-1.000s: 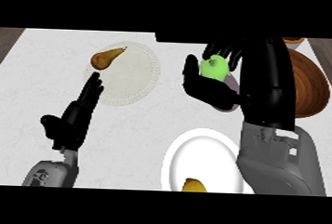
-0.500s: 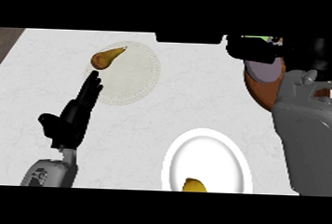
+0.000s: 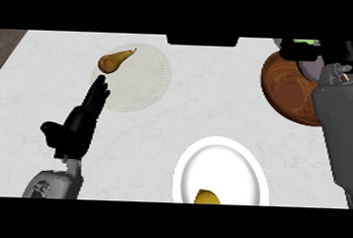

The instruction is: Pick the eggplant from the plate and place it in the bowl

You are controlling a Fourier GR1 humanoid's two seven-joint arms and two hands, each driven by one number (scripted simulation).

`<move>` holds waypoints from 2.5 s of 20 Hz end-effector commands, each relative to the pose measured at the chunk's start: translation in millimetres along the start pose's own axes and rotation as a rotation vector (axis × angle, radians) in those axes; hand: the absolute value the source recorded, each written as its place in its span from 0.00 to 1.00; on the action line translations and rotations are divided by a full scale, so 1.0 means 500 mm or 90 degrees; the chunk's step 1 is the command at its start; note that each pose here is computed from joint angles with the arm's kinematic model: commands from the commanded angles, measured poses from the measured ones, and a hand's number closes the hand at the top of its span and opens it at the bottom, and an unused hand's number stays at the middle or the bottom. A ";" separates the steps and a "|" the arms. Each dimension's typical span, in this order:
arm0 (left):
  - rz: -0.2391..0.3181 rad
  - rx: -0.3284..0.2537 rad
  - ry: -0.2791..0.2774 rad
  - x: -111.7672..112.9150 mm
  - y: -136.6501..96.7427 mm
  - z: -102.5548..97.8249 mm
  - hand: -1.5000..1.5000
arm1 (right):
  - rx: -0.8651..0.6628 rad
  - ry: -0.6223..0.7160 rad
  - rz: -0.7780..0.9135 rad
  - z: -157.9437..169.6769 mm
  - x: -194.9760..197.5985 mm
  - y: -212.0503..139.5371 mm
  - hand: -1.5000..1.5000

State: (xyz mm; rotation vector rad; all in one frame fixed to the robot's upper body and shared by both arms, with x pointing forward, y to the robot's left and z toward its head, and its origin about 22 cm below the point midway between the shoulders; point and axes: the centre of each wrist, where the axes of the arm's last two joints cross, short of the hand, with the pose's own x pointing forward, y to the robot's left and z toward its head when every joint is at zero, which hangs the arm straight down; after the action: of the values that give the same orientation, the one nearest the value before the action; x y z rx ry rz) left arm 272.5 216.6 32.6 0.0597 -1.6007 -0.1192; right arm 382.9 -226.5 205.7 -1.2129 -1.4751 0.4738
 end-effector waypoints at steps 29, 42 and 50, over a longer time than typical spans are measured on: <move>0.003 0.011 0.005 -0.014 -0.010 0.002 0.50 | 0.005 0.008 -0.286 -0.075 -0.360 0.040 0.00; 0.001 0.003 0.020 0.005 0.009 0.030 0.50 | 0.025 0.070 -0.467 -0.008 -0.466 -0.054 0.00; -0.001 0.016 0.007 -0.011 -0.010 -0.008 0.50 | 0.078 0.026 -0.498 0.069 -0.536 -0.095 0.00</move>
State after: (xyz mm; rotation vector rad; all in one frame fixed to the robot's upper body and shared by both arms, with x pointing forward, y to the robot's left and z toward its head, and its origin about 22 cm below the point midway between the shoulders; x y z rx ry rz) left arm 270.4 214.4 28.5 0.0738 -1.5874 -0.1057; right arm 316.1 -455.1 110.2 -0.5166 -1.6983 -0.0274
